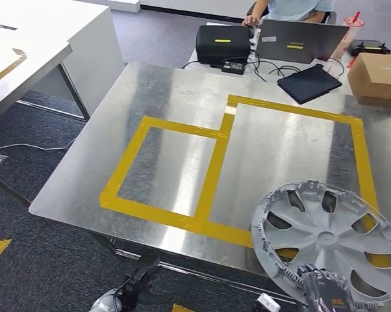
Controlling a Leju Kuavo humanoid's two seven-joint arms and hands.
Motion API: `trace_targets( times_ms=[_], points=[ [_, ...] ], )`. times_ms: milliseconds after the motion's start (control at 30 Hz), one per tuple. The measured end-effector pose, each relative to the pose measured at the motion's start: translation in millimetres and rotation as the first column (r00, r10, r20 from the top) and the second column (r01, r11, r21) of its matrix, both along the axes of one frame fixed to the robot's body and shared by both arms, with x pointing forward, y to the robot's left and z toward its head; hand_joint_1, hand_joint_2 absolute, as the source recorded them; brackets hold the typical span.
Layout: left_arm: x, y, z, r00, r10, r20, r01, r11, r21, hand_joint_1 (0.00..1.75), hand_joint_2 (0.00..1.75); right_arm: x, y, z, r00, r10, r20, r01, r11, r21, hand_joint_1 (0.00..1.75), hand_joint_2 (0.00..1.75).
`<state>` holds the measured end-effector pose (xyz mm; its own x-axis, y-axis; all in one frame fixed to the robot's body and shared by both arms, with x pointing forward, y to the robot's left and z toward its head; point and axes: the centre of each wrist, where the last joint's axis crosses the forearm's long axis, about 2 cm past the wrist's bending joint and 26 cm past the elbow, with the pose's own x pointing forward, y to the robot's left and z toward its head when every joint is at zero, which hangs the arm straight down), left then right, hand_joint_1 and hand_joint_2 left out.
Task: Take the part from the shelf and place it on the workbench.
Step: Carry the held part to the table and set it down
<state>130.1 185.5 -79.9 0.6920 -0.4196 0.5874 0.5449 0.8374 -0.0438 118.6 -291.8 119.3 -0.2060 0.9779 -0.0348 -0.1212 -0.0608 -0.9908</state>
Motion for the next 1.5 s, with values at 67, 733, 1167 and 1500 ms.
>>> trace_targets(
  times_ms=[67,733,1167,1500],
  points=[
    [0.1,0,0.0,1.0,-0.001,-0.001,0.001,1.0,0.001,0.0,1.75,0,0,-1,1.0,0.01,-0.003,-0.01,1.0,-0.006,1.75,1.75],
    [-0.3,1,-0.4,1.0,0.005,0.009,-0.005,1.0,0.014,0.0,1.75,-21,-20,-2,0.997,-0.039,-0.073,0.043,0.997,0.057,1.75,1.75],
    [-0.8,2,-0.8,1.0,0.014,0.014,-0.014,1.0,0.013,0.0,1.75,-47,-44,1,0.985,-0.123,-0.119,0.13,0.99,0.05,1.75,1.75],
    [-0.5,2,-0.8,1.0,0.012,0.013,-0.012,1.0,0.014,0.0,1.75,-47,-43,4,0.976,-0.173,-0.129,0.175,0.985,-0.001,1.75,1.75]
  ],
)
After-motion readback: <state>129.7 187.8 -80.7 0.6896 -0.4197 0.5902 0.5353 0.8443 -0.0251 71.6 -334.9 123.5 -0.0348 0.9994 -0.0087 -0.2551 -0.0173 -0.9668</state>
